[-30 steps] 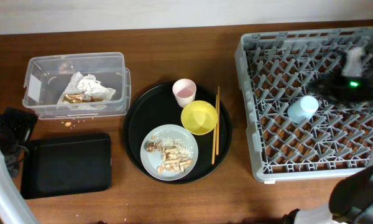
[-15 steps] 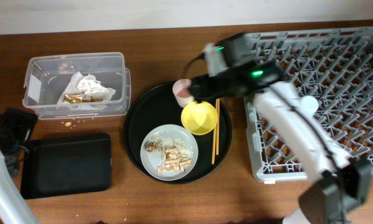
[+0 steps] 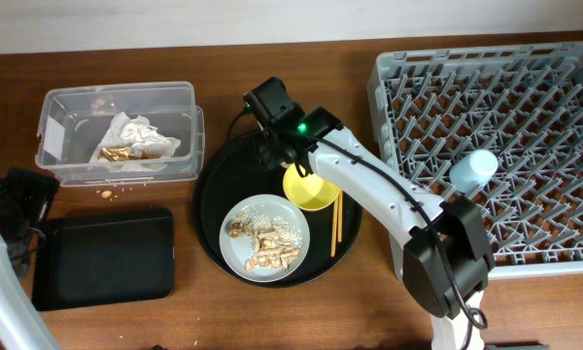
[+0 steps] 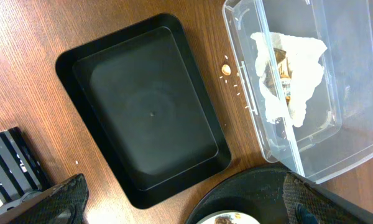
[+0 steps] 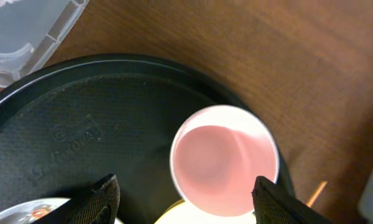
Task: Sort waste into correct bins and load items into the dishwasher rack
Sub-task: 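Lift the blue cup and place it upside down in the dish rack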
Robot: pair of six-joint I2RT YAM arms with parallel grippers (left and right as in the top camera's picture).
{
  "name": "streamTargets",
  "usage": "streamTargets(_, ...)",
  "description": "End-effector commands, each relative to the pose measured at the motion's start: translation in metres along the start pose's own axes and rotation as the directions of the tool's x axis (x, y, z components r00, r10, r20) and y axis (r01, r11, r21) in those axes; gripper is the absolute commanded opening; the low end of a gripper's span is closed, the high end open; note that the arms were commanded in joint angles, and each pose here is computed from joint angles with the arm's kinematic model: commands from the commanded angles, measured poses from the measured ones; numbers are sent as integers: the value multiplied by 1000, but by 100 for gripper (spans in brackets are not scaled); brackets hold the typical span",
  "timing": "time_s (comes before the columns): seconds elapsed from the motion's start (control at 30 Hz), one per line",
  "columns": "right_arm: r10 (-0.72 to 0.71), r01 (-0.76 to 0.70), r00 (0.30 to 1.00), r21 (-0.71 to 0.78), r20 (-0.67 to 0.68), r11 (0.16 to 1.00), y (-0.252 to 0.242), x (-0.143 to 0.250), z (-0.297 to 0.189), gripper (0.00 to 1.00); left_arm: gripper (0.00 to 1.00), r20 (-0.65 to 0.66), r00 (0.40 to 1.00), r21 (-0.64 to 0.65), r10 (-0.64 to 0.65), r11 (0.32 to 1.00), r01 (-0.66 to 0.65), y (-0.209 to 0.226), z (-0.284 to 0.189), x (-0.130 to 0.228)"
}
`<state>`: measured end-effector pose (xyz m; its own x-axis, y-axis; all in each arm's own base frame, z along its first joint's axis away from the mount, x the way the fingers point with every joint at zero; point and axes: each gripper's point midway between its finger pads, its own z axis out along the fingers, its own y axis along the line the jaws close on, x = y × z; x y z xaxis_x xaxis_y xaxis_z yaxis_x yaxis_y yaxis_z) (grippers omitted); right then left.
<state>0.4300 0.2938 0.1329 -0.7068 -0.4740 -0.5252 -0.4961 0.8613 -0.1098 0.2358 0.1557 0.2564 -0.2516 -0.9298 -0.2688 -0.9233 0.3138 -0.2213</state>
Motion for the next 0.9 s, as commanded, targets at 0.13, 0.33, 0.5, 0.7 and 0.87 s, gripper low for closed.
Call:
streamTargets(0.13, -59, 61, 997, 52, -41, 997, -2, 9, 34, 65, 99, 11, 1000, -2, 11, 1000, -11, 1, -2, -3)
streamTargets(0.33, -86, 89, 994, 39, -67, 995, 11, 17, 37, 58, 99, 11, 1000, -2, 11, 1000, -11, 1, -2, -3)
streamTargets(0.5, -102, 105, 991, 38, -87, 994, 17, 23, 37, 42, 99, 11, 1000, -2, 11, 1000, -11, 1, -2, -3)
streamTargets(0.7, -107, 112, 987, 38, -118, 993, 16, 31, 38, 31, 99, 11, 1000, -2, 11, 1000, -11, 1, -2, -3)
streamTargets(0.87, -109, 115, 985, 37, -132, 993, 16, 35, 39, 28, 99, 12, 1000, -2, 11, 1000, -11, 1, -2, -3)
